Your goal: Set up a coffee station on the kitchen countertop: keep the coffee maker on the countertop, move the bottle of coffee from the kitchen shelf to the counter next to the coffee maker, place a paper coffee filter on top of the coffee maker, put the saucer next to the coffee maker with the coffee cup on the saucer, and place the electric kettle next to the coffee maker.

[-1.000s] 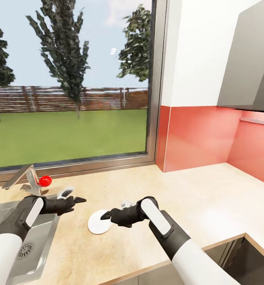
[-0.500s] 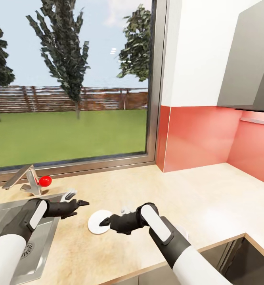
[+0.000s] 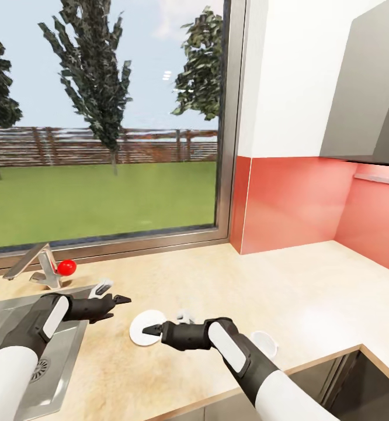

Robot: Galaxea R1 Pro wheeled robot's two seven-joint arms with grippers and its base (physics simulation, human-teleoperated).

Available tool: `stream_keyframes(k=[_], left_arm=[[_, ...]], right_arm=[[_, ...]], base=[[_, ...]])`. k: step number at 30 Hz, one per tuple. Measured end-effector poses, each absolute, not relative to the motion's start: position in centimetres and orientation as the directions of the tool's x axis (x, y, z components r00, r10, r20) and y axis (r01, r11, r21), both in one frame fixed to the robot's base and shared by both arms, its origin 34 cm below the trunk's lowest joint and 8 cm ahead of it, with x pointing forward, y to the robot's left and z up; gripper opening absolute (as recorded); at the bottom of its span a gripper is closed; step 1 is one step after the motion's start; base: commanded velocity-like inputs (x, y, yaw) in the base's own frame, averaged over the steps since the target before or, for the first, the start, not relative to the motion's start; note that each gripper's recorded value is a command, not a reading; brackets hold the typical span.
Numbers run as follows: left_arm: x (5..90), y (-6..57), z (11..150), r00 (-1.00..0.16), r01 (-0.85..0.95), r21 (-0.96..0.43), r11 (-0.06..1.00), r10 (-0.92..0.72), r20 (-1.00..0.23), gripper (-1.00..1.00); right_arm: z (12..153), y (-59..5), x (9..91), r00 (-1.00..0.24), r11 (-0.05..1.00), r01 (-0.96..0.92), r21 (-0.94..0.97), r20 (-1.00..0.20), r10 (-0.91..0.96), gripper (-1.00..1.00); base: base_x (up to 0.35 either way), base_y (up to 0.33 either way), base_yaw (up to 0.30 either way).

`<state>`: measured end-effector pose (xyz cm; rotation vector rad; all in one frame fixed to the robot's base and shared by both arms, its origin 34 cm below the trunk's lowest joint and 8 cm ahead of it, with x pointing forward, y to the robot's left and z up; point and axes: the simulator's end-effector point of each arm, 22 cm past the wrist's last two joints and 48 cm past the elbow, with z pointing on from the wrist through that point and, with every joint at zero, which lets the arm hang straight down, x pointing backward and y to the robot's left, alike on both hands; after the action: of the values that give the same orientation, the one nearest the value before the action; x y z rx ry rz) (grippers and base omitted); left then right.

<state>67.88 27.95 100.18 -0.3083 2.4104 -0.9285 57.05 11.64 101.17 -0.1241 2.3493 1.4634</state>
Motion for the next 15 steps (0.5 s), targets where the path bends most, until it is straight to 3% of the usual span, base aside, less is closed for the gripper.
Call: stream_keyframes(k=[11,15], left_arm=[[67.9,27.8,100.1,-0.831,-0.021,-0.675,0.737,-0.388,-0.399,1.0],[67.9,27.9,100.1,-0.831,-0.022,-0.674,0.739,-0.388,-0.399,1.0]], right_arm=[[99.3,10.5,57.7,-0.928,0.541,-0.232,0.809,-0.351,0.126,1.0],[99.2,10.4,57.7,-0.928,0.544,-0.228,0.807,-0.349,0.129,1.0]], base=[[0.001,0.0,0.0],[0.14,0.0,0.0]])
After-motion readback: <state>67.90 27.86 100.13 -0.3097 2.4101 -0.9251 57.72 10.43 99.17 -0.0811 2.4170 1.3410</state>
